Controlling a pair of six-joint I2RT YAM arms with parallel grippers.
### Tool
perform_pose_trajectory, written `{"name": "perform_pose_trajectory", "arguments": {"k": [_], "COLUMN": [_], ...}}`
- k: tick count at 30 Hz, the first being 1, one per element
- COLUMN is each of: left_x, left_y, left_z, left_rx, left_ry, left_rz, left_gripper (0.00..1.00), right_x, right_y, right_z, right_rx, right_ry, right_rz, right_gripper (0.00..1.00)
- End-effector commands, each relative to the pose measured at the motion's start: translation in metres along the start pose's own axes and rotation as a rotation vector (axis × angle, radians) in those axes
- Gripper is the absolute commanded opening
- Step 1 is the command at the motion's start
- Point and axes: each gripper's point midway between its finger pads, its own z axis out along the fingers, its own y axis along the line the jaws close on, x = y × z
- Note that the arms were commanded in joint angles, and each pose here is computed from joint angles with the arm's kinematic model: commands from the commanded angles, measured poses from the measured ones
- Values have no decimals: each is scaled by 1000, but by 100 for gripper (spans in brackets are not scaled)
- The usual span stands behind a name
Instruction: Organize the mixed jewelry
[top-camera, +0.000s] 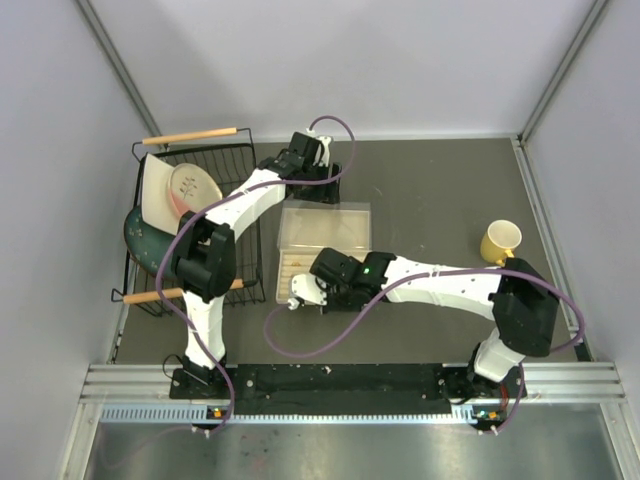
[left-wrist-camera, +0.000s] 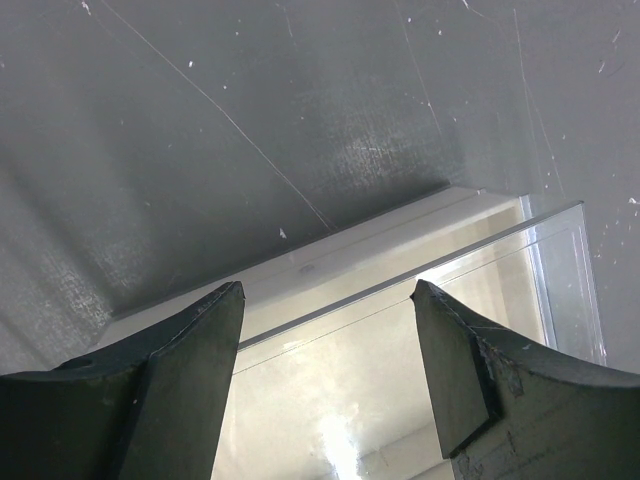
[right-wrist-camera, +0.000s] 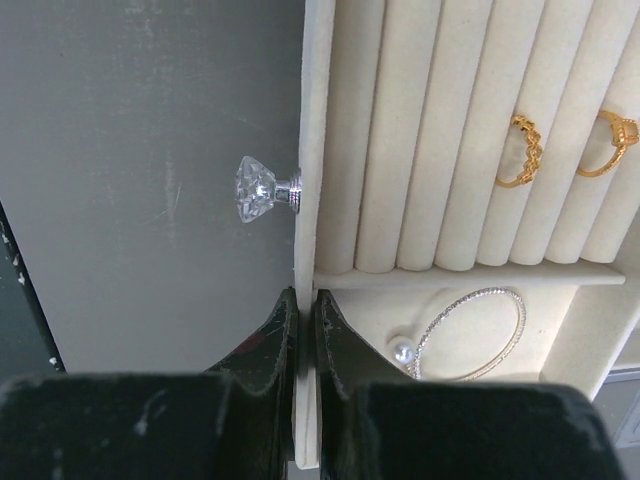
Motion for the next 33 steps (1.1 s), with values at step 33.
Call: {"name": "perform_pose_trajectory", "arguments": {"k": [33], "left_x": [23], "left_y": [-12], "left_z": [-4], "left_rx": [33], "left_ry": [68], "left_rz": [-11], "left_gripper": [79], "right_x": [-55], "right_y": [-29], "right_z": [-22], "right_rx": [151], "right_ry": [-133], "right_rz": [-12], "right_gripper": [0]}}
